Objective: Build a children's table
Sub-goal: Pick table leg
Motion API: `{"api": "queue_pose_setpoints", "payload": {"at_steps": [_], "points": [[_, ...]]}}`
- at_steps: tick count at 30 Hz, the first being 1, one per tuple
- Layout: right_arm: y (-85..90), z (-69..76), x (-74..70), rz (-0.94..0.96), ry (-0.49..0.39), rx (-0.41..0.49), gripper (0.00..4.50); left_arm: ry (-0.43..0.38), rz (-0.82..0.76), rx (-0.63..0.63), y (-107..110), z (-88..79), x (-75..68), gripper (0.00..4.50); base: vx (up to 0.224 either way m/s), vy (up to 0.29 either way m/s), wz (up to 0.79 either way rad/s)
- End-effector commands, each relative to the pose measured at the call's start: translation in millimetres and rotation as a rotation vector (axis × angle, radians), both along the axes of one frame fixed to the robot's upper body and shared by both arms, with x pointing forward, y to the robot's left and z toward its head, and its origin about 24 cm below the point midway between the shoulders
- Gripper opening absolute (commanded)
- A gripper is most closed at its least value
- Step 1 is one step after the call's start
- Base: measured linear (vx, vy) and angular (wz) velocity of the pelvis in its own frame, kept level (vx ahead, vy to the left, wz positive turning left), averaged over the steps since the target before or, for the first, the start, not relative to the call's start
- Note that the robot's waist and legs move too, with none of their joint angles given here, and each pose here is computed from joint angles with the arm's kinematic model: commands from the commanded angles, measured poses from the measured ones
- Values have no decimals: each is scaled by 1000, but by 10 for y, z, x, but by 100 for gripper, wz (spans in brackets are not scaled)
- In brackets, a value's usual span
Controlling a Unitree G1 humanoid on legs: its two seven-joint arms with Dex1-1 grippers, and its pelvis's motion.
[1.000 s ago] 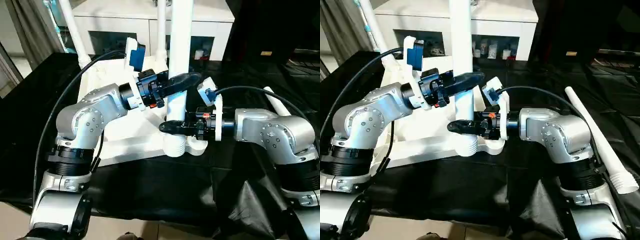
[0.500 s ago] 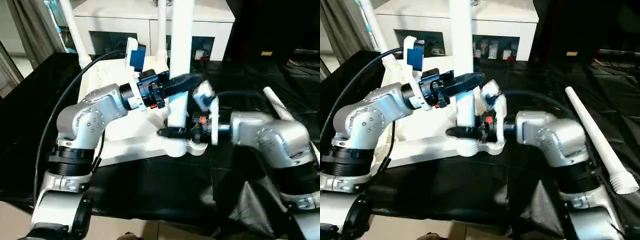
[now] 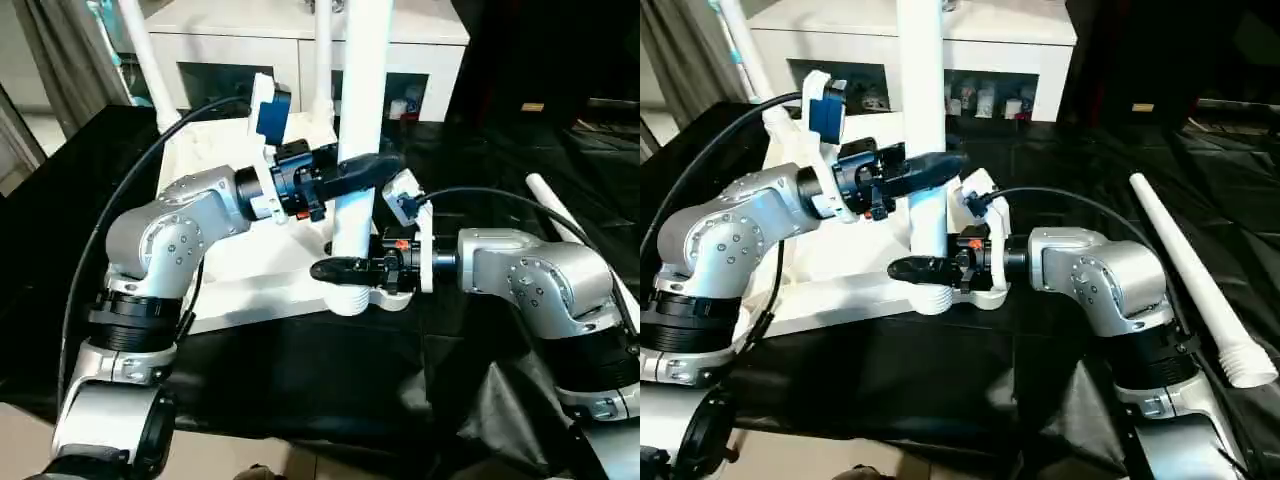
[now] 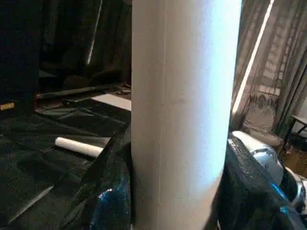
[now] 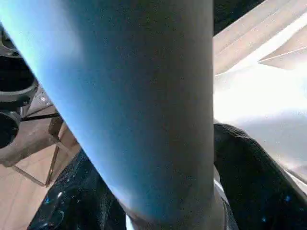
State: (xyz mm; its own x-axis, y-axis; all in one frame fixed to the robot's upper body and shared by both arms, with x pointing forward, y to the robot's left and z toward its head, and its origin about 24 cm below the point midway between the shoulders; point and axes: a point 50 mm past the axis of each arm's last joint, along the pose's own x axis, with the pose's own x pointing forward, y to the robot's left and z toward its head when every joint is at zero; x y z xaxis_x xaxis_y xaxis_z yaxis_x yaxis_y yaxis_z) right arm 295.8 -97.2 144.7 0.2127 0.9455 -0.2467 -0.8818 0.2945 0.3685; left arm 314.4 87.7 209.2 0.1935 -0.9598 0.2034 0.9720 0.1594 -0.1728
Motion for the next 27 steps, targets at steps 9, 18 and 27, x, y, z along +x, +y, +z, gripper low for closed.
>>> {"api": "queue_pose_setpoints", "payload": {"at_steps": [9,18,27], "points": [[-42,61,19,-15,-17,12,304,-27,-31,20,-19,25,-11,183,0,0,0],[-45,45,9,-11,-1,19,231,-30,-34,16,-15,28,-13,183,0,0,0],[-47,30,0,-11,0,14,215,-15,18,7,14,33,30,239,0,0,0]]}}
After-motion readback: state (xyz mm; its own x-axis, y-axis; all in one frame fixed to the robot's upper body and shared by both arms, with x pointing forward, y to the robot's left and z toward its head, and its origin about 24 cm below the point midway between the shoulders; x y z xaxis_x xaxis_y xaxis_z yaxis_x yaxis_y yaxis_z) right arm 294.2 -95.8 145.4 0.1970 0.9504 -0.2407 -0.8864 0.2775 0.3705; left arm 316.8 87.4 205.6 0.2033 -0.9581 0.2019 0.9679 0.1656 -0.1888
